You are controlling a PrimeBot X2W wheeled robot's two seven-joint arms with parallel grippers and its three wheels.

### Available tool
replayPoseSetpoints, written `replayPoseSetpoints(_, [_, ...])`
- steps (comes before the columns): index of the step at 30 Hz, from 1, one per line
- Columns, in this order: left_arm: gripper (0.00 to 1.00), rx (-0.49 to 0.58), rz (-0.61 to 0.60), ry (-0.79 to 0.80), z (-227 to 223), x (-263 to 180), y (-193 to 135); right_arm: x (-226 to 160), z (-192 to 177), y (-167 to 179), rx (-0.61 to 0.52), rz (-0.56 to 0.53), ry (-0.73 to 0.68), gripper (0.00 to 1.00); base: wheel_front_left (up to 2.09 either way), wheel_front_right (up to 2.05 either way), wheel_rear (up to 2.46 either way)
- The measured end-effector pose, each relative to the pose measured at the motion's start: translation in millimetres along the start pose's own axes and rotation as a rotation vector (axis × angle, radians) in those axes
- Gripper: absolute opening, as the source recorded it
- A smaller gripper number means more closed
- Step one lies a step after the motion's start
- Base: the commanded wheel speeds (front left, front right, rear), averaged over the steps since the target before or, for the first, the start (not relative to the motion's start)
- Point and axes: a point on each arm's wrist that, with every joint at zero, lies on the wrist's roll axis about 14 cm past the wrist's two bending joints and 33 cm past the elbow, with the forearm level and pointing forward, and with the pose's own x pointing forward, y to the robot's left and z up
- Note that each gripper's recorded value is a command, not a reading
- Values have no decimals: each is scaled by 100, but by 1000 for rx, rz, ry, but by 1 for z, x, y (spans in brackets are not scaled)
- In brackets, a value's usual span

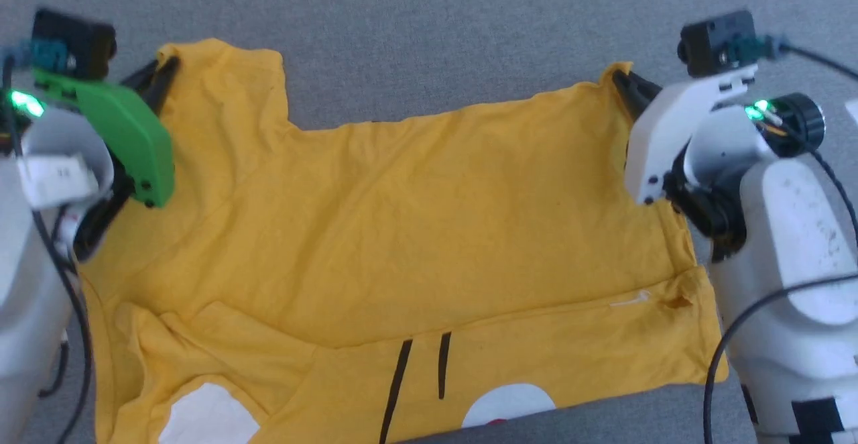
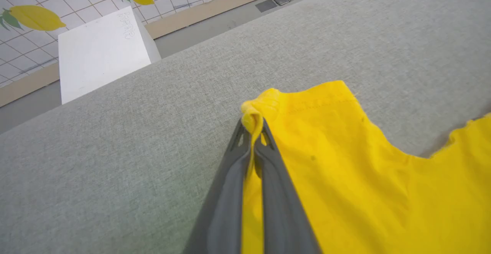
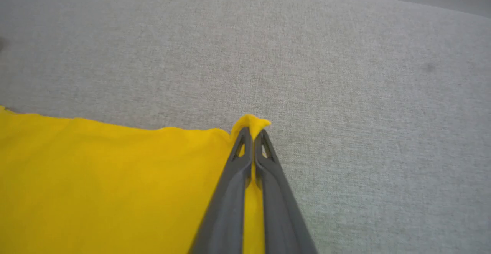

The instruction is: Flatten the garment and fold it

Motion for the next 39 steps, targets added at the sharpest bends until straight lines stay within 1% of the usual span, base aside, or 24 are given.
replayPoseSetpoints(2, [0, -13, -1, -80, 6, -14, -5, -12, 4, 4, -7, 20, -80, 0, 0, 0, 0])
replayPoseSetpoints(5, [0, -38, 29, -173, 12, -38, -6, -30, 6, 7, -18, 39, -172, 0, 0, 0, 0])
replayPoseSetpoints(9, [0, -93, 55, -244, 10, -73, -16, -54, 6, 5, -8, 43, -269, 0, 0, 0, 0])
replayPoseSetpoints(13, [0, -171, 95, -260, -4, -109, -21, -72, 2, 5, 19, 48, -308, 0, 0, 0, 0])
replayPoseSetpoints(16, [0, -222, 128, -252, -18, -132, -23, -81, -6, 0, 37, 37, -303, 0, 0, 0, 0])
replayPoseSetpoints(21, [0, -298, 162, -208, -46, -163, -34, -90, -31, -5, 52, 23, -238, 0, 0, 0, 0])
replayPoseSetpoints(27, [0, -409, 202, -140, -86, -192, -46, -98, -70, -10, 40, 15, -94, 0, 0, 0, 0])
replayPoseSetpoints(33, [0, -489, 218, -68, -119, -208, -61, -103, -100, -15, 7, 1, 39, 0, 0, 0, 0])
replayPoseSetpoints(36, [0, -512, 223, -20, -135, -211, -66, -104, -115, -13, -3, 4, 113, 0, 0, 0, 0])
replayPoseSetpoints(39, [0, -528, 214, 15, -147, -212, -71, -103, -122, -11, -12, 7, 158, 0, 0, 0, 0])
